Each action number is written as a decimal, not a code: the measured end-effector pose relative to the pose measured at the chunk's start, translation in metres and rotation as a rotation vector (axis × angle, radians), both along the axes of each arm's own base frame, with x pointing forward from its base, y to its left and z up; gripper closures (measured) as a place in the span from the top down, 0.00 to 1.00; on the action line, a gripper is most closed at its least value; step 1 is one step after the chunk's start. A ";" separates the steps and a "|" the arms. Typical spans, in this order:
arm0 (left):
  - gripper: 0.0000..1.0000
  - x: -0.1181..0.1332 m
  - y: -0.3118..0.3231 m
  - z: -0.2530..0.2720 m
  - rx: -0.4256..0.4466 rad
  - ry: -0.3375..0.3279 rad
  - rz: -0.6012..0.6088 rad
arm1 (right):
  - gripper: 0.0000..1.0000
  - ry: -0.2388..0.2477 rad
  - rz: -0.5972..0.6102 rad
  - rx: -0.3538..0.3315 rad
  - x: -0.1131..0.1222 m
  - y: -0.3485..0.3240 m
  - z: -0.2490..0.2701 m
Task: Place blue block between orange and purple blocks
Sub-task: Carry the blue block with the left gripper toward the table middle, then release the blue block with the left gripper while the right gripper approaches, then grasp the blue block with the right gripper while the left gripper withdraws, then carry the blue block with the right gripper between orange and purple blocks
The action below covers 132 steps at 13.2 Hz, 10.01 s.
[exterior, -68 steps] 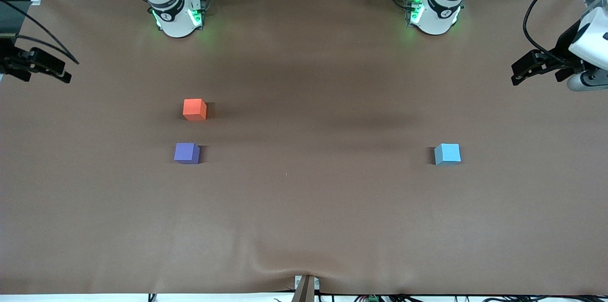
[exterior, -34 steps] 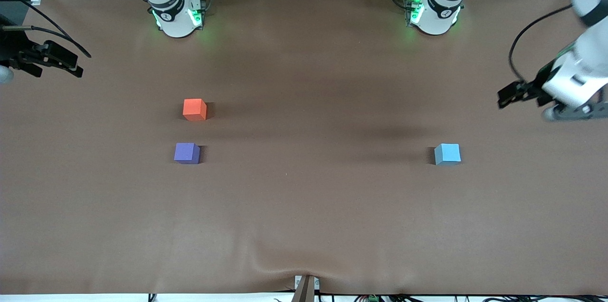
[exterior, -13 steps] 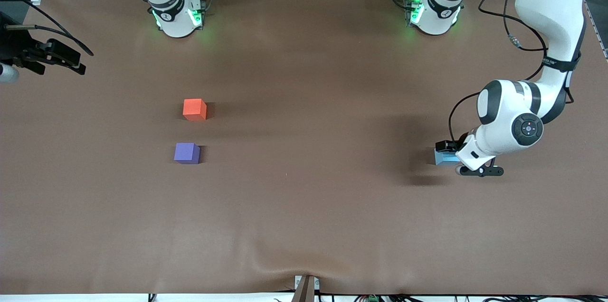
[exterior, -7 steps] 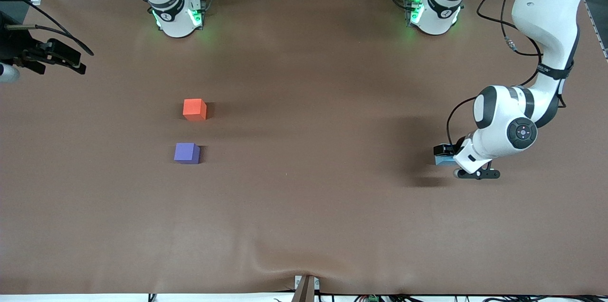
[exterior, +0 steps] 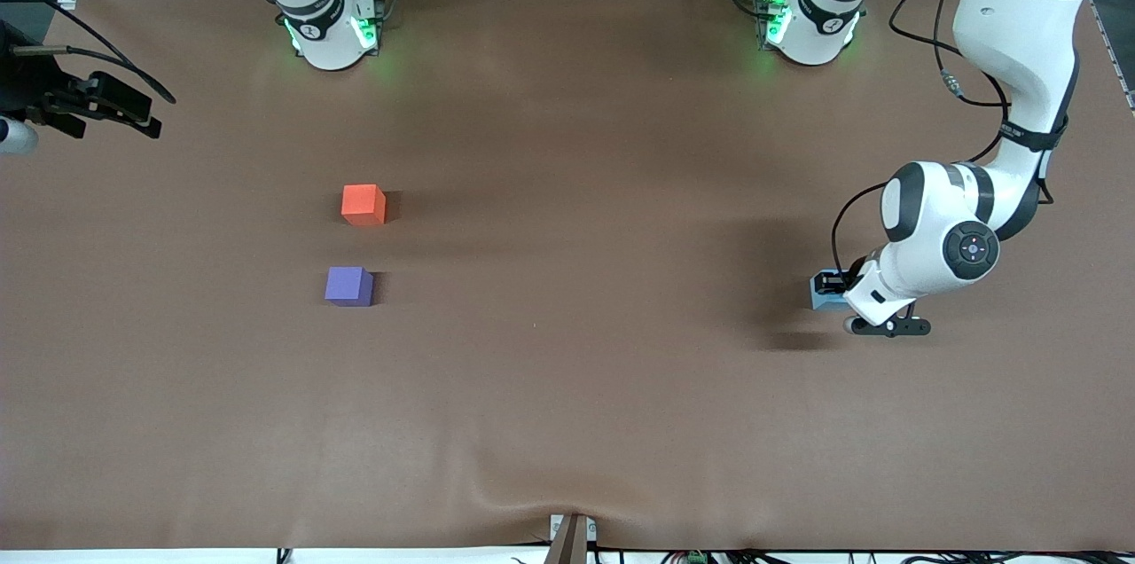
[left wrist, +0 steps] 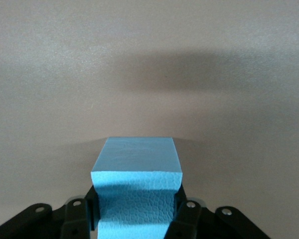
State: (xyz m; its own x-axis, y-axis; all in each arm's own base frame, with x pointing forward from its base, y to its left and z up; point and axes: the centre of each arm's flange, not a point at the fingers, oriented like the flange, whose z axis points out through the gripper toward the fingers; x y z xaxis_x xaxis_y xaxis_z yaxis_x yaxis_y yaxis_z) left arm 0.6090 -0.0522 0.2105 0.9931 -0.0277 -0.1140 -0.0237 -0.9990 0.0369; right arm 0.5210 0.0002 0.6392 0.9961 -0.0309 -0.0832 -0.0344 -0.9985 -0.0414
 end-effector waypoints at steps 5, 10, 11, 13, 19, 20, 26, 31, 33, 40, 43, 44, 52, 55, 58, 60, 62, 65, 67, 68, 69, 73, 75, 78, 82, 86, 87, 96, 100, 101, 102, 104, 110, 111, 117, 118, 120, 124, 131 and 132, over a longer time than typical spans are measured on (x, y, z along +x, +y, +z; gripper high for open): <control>0.56 0.003 -0.094 0.036 -0.056 -0.066 -0.149 | 1.00 0.006 0.000 0.000 -0.001 0.000 -0.001; 0.53 -0.028 -0.284 0.083 -0.109 -0.136 -0.347 | 1.00 0.010 0.000 0.000 -0.001 0.000 -0.001; 0.53 -0.036 -0.315 0.083 -0.120 -0.139 -0.338 | 1.00 0.010 0.001 0.000 -0.001 0.000 -0.001; 0.53 -0.053 -0.374 0.070 -0.139 -0.128 -0.306 | 1.00 0.011 0.001 0.000 -0.001 0.000 -0.001; 0.53 -0.097 -0.480 0.020 -0.147 -0.064 -0.058 | 1.00 0.013 0.001 0.000 -0.001 0.000 -0.001; 0.53 -0.106 -0.489 0.013 -0.140 -0.053 -0.032 | 1.00 0.013 0.001 0.000 -0.001 0.000 -0.001; 0.91 -0.128 -0.510 -0.006 -0.102 -0.041 0.031 | 1.00 0.010 -0.003 -0.002 0.012 -0.001 -0.007; 1.00 -0.098 -0.504 0.078 -0.149 -0.120 0.083 | 1.00 0.081 0.022 -0.009 0.036 0.014 -0.047; 1.00 -0.066 -0.461 0.139 -0.115 -0.134 0.146 | 1.00 0.123 0.024 -0.011 0.047 0.016 -0.071; 1.00 0.027 -0.224 0.285 -0.017 -0.139 0.243 | 1.00 0.126 -0.142 0.068 0.075 0.089 -0.116; 1.00 0.033 -0.141 0.332 -0.002 -0.157 0.250 | 1.00 0.110 -0.293 0.092 0.084 0.143 -0.135; 1.00 0.033 -0.113 0.342 0.006 -0.154 0.226 | 1.00 0.096 -0.335 0.089 0.087 0.167 -0.144; 1.00 0.010 0.010 0.401 0.035 -0.160 0.124 | 1.00 0.050 -0.345 0.087 0.082 0.307 -0.231; 1.00 0.008 0.009 0.403 0.035 -0.160 0.122 | 1.00 0.055 -0.303 0.076 0.072 0.342 -0.262; 1.00 0.006 0.006 0.401 0.036 -0.148 0.116 | 1.00 0.052 -0.268 0.071 0.062 0.370 -0.284; 1.00 0.003 0.005 0.406 0.037 -0.151 0.115 | 1.00 0.028 -0.251 0.076 0.053 0.393 -0.314; 1.00 -0.002 0.004 0.411 0.040 -0.145 0.114 | 1.00 0.014 -0.235 0.071 0.044 0.412 -0.349; 1.00 -0.007 0.006 0.417 0.043 -0.145 0.116 | 1.00 0.007 -0.212 0.041 0.029 0.433 -0.382; 1.00 -0.008 0.008 0.419 0.044 -0.147 0.120 | 1.00 -0.004 -0.192 0.005 0.016 0.447 -0.390; 1.00 -0.008 0.008 0.419 0.044 -0.147 0.121 | 1.00 -0.004 -0.177 -0.003 0.009 0.454 -0.393; 1.00 -0.008 0.008 0.419 0.044 -0.147 0.122 | 1.00 -0.001 -0.163 -0.010 0.002 0.460 -0.395; 1.00 -0.007 0.016 0.417 0.046 -0.143 0.134 | 1.00 0.010 -0.122 -0.033 -0.023 0.477 -0.405; 1.00 -0.008 0.016 0.418 0.046 -0.143 0.135 | 1.00 0.009 -0.111 -0.048 -0.030 0.481 -0.410; 1.00 -0.007 0.028 0.416 0.048 -0.139 0.153 | 1.00 0.003 -0.108 -0.049 -0.033 0.483 -0.417; 1.00 -0.007 0.034 0.413 0.049 -0.134 0.163 | 0.91 -0.034 -0.094 -0.058 -0.027 0.480 -0.432; 1.00 -0.006 0.031 0.413 0.048 -0.135 0.157 | 0.57 -0.042 -0.097 -0.097 -0.012 0.464 -0.427; 1.00 -0.006 0.030 0.413 0.047 -0.135 0.156 | 0.57 -0.029 -0.101 -0.112 -0.005 0.454 -0.421; 1.00 -0.006 0.026 0.413 0.046 -0.136 0.150 | 0.53 0.029 -0.045 -0.083 0.003 0.262 -0.341; 1.00 -0.007 0.026 0.413 0.046 -0.136 0.149 | 0.53 0.048 -0.008 -0.074 -0.020 0.209 -0.358; 1.00 -0.007 0.026 0.413 0.046 -0.136 0.149 | 0.53 0.053 0.001 -0.071 -0.021 0.198 -0.358; 1.00 -0.007 0.025 0.413 0.046 -0.136 0.149 | 0.53 0.057 0.010 -0.067 -0.021 0.186 -0.358; 1.00 -0.007 0.025 0.413 0.046 -0.136 0.148 | 0.53 0.054 0.023 -0.058 -0.017 0.159 -0.361; 1.00 -0.008 0.022 0.413 0.046 -0.130 0.143 | 0.53 0.002 0.033 -0.041 -0.015 0.122 -0.379; 1.00 -0.008 0.022 0.413 0.046 -0.130 0.143 | 0.53 -0.008 0.034 -0.040 -0.016 0.119 -0.384; 1.00 -0.008 0.022 0.413 0.045 -0.131 0.143 | 0.53 -0.018 0.030 -0.050 -0.017 0.116 -0.419; 1.00 -0.008 0.022 0.413 0.045 -0.131 0.142 | 0.53 -0.017 0.030 -0.051 -0.017 0.116 -0.424; 1.00 -0.008 0.022 0.413 0.045 -0.130 0.136 | 0.53 -0.017 0.030 -0.054 -0.018 0.116 -0.431; 1.00 -0.008 0.023 0.413 0.044 -0.130 0.118 | 0.54 -0.016 0.030 -0.055 -0.017 0.116 -0.436; 1.00 -0.008 0.022 0.413 0.044 -0.129 0.113 | 1.00 0.107 0.031 -0.062 0.024 0.125 -0.366; 1.00 -0.008 0.022 0.413 0.044 -0.129 0.113 | 1.00 0.138 0.035 -0.061 0.038 0.129 -0.327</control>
